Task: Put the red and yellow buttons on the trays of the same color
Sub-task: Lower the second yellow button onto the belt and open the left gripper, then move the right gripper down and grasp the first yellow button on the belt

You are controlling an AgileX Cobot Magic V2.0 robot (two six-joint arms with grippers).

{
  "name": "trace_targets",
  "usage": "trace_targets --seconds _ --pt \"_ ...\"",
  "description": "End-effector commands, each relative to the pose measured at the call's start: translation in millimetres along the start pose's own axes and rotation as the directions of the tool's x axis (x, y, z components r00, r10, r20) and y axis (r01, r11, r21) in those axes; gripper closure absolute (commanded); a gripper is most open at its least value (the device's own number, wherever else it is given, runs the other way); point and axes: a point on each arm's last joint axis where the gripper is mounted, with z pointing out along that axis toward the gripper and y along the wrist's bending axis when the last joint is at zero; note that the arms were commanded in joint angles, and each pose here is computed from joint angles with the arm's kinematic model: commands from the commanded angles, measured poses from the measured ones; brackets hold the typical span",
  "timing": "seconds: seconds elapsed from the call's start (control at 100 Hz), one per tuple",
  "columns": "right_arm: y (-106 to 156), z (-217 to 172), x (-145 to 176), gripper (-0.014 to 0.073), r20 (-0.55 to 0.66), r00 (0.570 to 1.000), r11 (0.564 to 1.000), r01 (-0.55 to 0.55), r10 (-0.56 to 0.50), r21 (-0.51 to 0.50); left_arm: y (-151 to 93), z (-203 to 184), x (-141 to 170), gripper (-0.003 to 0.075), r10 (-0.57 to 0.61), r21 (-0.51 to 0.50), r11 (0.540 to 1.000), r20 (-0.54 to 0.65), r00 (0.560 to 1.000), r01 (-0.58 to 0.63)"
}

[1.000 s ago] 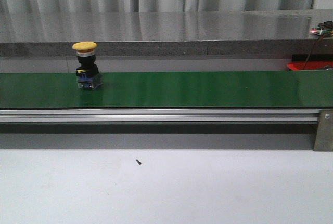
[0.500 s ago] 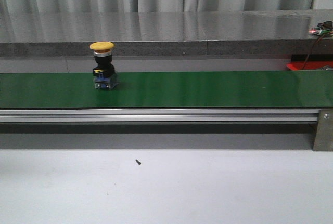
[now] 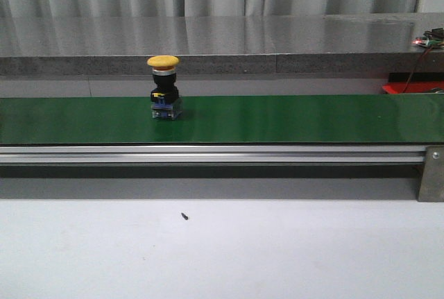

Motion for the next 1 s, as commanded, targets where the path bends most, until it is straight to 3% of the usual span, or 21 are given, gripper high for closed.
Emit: trace_targets --seconds 0.0,0.33,0.61,0.7,0.87,0.99 --pt "0.9 -5.0 -18.0 0.0652 0.06 0.998 1.0 0.001 -0.001 -0.001 -3.5 -14.6 3.8 0.074 0.023 -0.016 1.0 0.076 0.997 -0.022" --pt "6.0 13.3 -56.5 0.0652 -0.149 0.987 0.997 0.06 -0.065 -0.038 -1.9 -31.8 25.0 0.074 0.074 -0.094 0.993 0.104 0.992 -0.064" --pt "32.9 44.4 -90.8 0.0618 -0.223 0.963 0.977 0.114 -0.154 -0.182 -1.9 -31.8 25.0 0.074 0.074 -0.094 0.993 0.104 0.992 -0.064" --pt "48.1 57.5 -100.2 0.0516 -0.238 0.952 0.962 0.133 -0.191 -0.24 -1.9 -31.8 25.0 0.074 0.074 -0.094 0.993 0.104 0.992 -0.064" --pt "82.7 90.6 -112.5 0.0157 -0.273 0.925 0.926 0.162 -0.262 -0.342 -1.9 -31.8 25.0 0.074 0.074 -0.094 0.993 0.104 0.992 -0.064" --pt "108.8 112.4 -118.1 0.0028 -0.306 0.898 0.897 0.178 -0.315 -0.404 -1.9 -31.8 25.0 0.074 0.074 -0.094 0.993 0.104 0.992 -0.064"
